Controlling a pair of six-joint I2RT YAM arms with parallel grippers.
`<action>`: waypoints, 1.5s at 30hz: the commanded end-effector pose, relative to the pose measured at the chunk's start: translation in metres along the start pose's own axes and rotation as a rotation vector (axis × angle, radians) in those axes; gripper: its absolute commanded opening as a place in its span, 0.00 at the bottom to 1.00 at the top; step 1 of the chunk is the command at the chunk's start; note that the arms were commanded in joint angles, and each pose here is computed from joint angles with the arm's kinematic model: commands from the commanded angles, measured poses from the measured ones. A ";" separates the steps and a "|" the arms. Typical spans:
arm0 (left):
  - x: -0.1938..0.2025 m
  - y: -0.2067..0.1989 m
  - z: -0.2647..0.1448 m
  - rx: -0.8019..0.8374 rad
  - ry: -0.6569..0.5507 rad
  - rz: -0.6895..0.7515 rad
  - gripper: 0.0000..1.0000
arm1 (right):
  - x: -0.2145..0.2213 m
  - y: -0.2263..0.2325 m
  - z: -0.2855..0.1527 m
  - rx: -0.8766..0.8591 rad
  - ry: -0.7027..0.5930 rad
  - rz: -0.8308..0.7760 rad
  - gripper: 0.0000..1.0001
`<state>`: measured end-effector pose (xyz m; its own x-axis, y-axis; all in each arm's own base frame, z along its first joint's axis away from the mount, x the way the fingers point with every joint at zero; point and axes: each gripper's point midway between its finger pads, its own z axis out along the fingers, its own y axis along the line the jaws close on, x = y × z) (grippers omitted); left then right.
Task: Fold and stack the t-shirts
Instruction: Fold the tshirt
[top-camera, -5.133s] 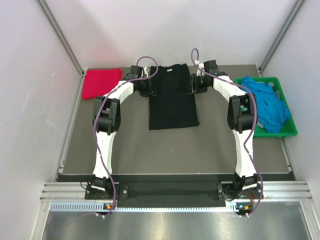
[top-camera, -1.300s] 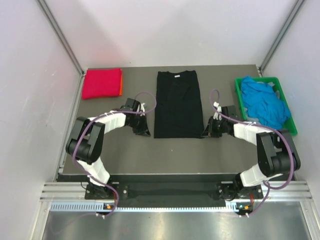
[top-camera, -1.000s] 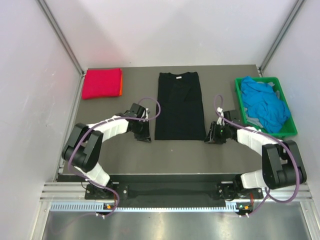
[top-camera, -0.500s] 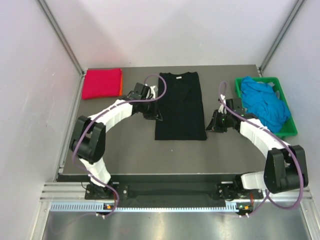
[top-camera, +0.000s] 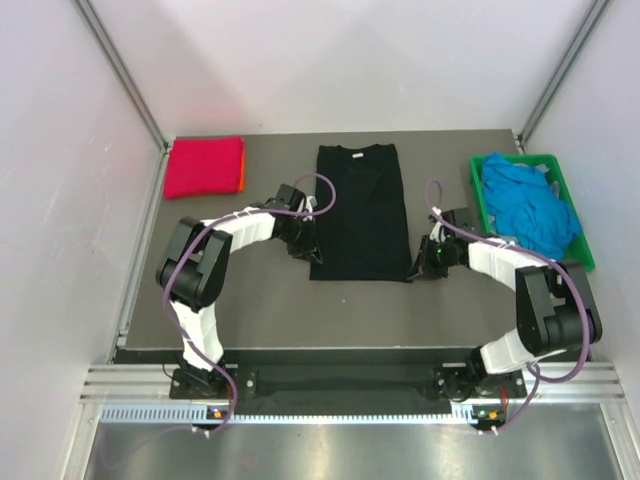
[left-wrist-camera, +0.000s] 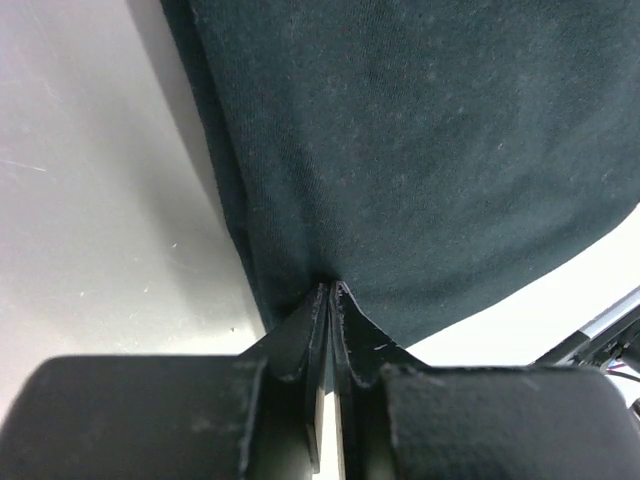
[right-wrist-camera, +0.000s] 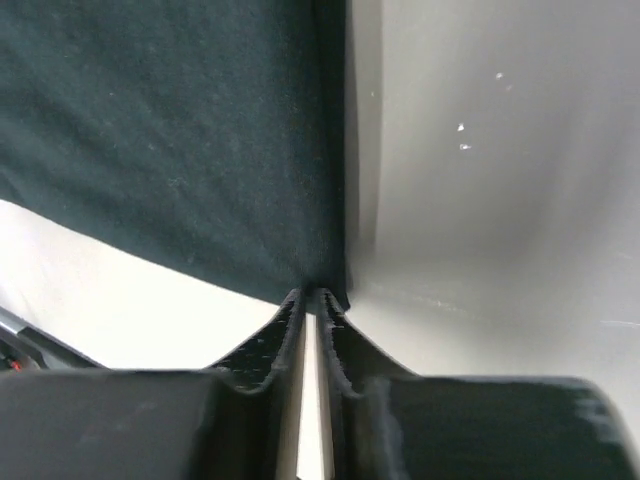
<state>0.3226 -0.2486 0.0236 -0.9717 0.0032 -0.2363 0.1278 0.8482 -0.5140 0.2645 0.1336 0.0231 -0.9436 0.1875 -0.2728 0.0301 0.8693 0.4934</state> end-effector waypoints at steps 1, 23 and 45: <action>-0.021 -0.004 -0.010 -0.025 -0.067 0.036 0.11 | -0.039 0.022 -0.024 -0.021 -0.136 -0.090 0.11; -0.150 0.004 -0.004 0.105 -0.230 0.133 0.29 | -0.211 0.043 0.012 -0.011 -0.281 -0.368 0.49; -0.185 0.018 0.008 0.007 -0.258 0.183 0.32 | -0.237 0.031 0.047 -0.014 -0.250 -0.385 0.47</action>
<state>0.4929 -0.2376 0.0451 -0.8730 -0.0010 -0.4877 0.2641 0.8397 -0.4745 0.4861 0.1396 0.0519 -0.8152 -0.0357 -0.5781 -0.2802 0.8978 0.3397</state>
